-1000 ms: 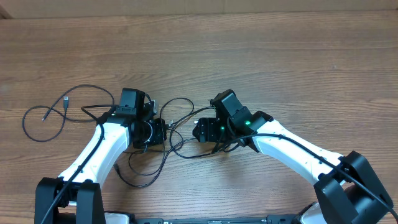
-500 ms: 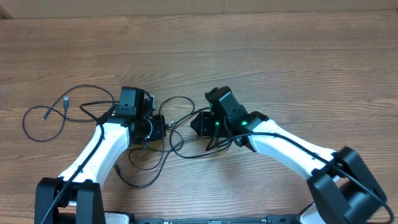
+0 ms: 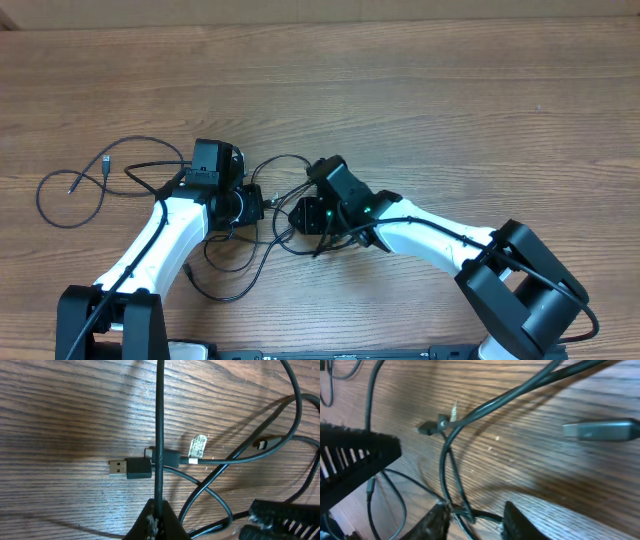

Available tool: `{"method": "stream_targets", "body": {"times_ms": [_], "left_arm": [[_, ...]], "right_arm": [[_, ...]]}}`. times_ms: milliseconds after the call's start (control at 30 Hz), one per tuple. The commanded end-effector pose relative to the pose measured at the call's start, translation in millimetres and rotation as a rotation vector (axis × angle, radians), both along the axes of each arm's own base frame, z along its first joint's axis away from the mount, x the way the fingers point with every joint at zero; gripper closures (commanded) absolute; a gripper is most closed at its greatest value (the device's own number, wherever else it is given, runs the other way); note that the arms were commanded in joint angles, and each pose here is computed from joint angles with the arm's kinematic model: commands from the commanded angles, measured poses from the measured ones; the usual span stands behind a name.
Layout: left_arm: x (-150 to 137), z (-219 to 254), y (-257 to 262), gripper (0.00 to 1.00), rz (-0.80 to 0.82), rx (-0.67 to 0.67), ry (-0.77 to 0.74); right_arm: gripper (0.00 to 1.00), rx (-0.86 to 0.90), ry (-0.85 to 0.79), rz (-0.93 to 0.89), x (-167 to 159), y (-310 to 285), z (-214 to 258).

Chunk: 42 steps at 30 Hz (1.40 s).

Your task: Untangle cables

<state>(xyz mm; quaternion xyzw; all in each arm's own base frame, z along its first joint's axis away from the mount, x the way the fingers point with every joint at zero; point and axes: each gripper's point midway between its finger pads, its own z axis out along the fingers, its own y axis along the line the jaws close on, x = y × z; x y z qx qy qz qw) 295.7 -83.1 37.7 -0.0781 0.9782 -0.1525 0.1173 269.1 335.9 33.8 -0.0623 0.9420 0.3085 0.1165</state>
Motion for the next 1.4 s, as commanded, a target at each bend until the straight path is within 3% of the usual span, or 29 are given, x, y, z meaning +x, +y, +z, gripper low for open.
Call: {"method": "stream_targets", "body": {"times_ms": [0, 600, 700, 733, 767, 1033, 1367], "left_arm": [[-1, -1, 0, 0.96, -0.002, 0.014, -0.001], [-4, 2, -12, 0.96, -0.025, -0.057, 0.009], [-4, 2, -12, 0.96, -0.026, -0.059, 0.01], [-5, 2, -12, 0.96, -0.026, -0.059, 0.011], [-5, 2, -12, 0.96, -0.026, -0.059, 0.011], [-3, 3, -13, 0.96, -0.026, -0.06, 0.004], [-3, 3, -14, 0.96, -0.027, -0.067, 0.005]], "right_arm": [[0.72, -0.018, -0.049, 0.012, 0, 3, 1], [0.72, -0.008, -0.083, 0.012, 6, 13, -10], [0.63, 0.0, -0.073, 0.019, 5, 15, -10], [0.48, 0.015, -0.059, 0.034, 1, 17, -10], [0.46, 0.024, -0.051, 0.044, -1, 19, -9], [0.72, 0.006, -0.068, 0.013, 8, 12, -10], [0.81, -0.049, -0.117, -0.001, 8, 15, -22]]}}
